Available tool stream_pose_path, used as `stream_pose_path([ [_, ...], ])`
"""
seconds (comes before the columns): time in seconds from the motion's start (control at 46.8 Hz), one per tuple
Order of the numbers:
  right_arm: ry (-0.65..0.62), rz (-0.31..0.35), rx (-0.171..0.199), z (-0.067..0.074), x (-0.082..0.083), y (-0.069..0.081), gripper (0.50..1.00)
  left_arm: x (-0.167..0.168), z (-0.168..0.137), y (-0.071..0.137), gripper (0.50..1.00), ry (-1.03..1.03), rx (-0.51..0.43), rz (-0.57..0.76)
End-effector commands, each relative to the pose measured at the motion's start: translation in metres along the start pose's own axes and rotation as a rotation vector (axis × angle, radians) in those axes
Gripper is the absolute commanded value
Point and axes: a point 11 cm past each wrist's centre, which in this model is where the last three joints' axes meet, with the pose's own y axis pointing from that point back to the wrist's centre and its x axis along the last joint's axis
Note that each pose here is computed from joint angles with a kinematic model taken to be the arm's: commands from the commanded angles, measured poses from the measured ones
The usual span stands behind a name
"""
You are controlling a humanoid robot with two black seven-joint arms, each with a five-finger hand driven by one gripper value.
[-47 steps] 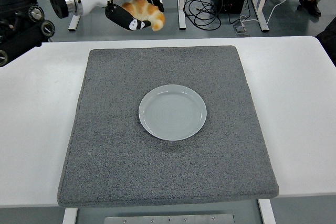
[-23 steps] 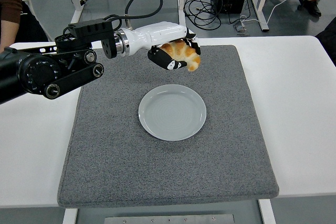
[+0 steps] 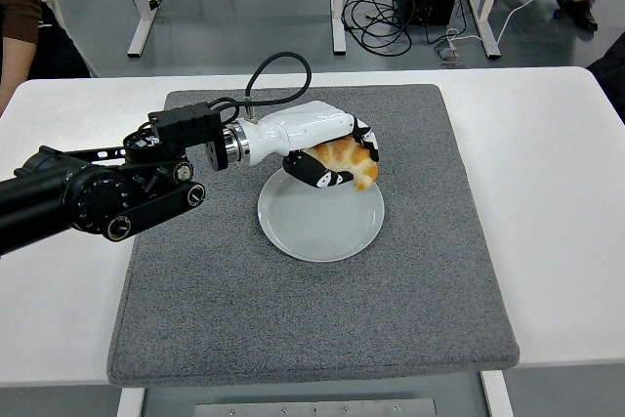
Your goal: Place the bread on the plate
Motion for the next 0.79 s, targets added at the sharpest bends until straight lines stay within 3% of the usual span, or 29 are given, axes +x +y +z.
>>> stream_pose_path([
  [0.0,0.000,0.000,0.000,0.000,0.000,0.000,1.000,-0.009,0.001,0.000,0.500,0.006,-0.004,-0.005],
  [0.278,0.000,0.000,0.000,0.000,0.000,0.000,1.000,-0.039,-0.005,0.008,0.500,0.041,0.010,-0.024],
  [0.769,0.000,0.000,0.000,0.000,0.000,0.000,1.000,-0.046,-0.021,0.017,0.500,0.068,0.051,-0.016],
])
